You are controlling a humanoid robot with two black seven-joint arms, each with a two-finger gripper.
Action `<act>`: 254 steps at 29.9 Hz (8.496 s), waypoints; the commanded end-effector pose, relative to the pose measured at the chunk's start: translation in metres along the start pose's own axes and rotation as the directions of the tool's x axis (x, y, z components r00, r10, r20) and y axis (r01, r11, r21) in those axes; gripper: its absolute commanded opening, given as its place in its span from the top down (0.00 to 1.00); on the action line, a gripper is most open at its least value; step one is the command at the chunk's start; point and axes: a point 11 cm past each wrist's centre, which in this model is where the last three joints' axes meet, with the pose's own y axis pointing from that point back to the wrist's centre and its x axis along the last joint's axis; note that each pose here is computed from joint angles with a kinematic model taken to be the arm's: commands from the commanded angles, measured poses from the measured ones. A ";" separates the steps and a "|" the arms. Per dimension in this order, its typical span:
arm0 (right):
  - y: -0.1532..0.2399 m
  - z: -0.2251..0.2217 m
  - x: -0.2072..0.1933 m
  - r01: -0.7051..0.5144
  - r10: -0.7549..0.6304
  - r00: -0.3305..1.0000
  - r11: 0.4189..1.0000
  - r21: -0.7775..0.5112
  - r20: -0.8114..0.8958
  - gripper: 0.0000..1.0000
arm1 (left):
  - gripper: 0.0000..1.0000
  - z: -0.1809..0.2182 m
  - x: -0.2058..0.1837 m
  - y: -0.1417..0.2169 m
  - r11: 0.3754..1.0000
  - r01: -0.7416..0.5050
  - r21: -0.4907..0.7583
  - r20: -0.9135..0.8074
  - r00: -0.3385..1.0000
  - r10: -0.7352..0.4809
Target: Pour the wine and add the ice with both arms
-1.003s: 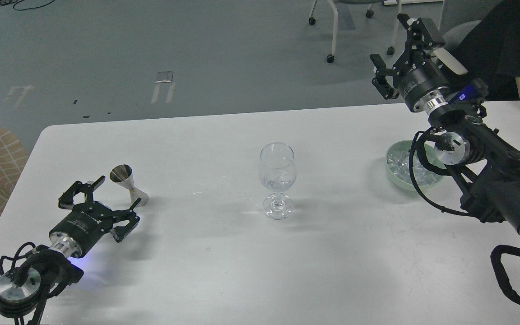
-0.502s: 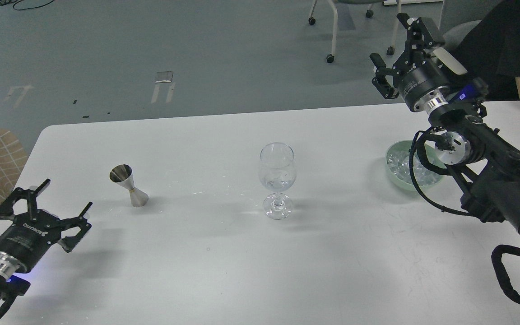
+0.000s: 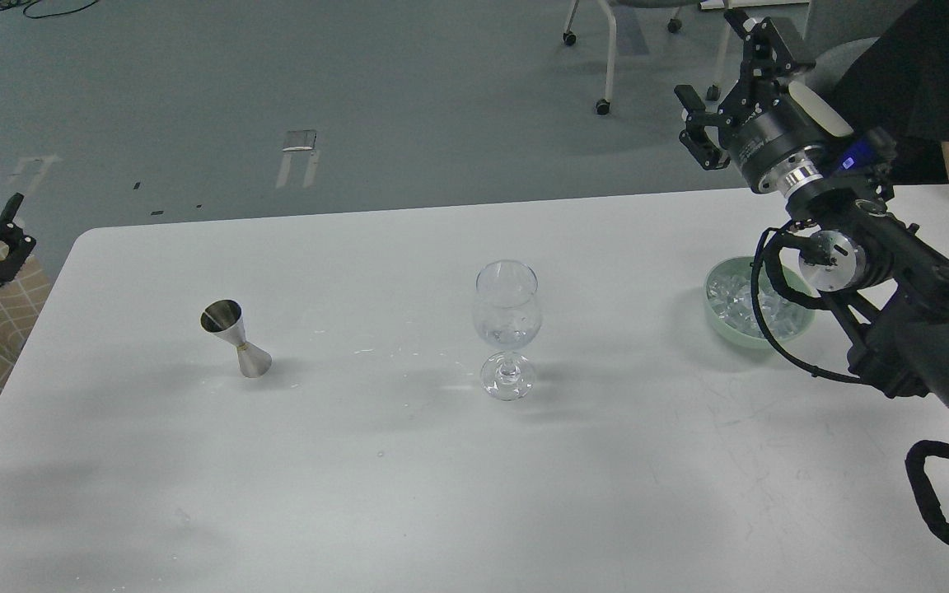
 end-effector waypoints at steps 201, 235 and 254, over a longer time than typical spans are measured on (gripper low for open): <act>0.049 -0.034 -0.115 0.466 -0.414 -0.418 0.667 -0.581 -0.809 0.89 | 0.02 -0.101 -0.088 -0.039 0.972 0.212 0.104 0.003 0.977 -0.213; 0.054 0.011 -0.186 0.532 -0.566 -0.458 0.443 -0.722 -0.685 0.84 | 0.02 -0.102 -0.090 -0.039 0.970 0.218 0.105 0.004 0.976 -0.219; 0.055 0.017 -0.187 0.519 -0.572 -0.483 0.423 -0.743 -0.663 0.66 | 0.02 -0.101 -0.089 -0.038 0.971 0.215 0.107 0.007 0.976 -0.217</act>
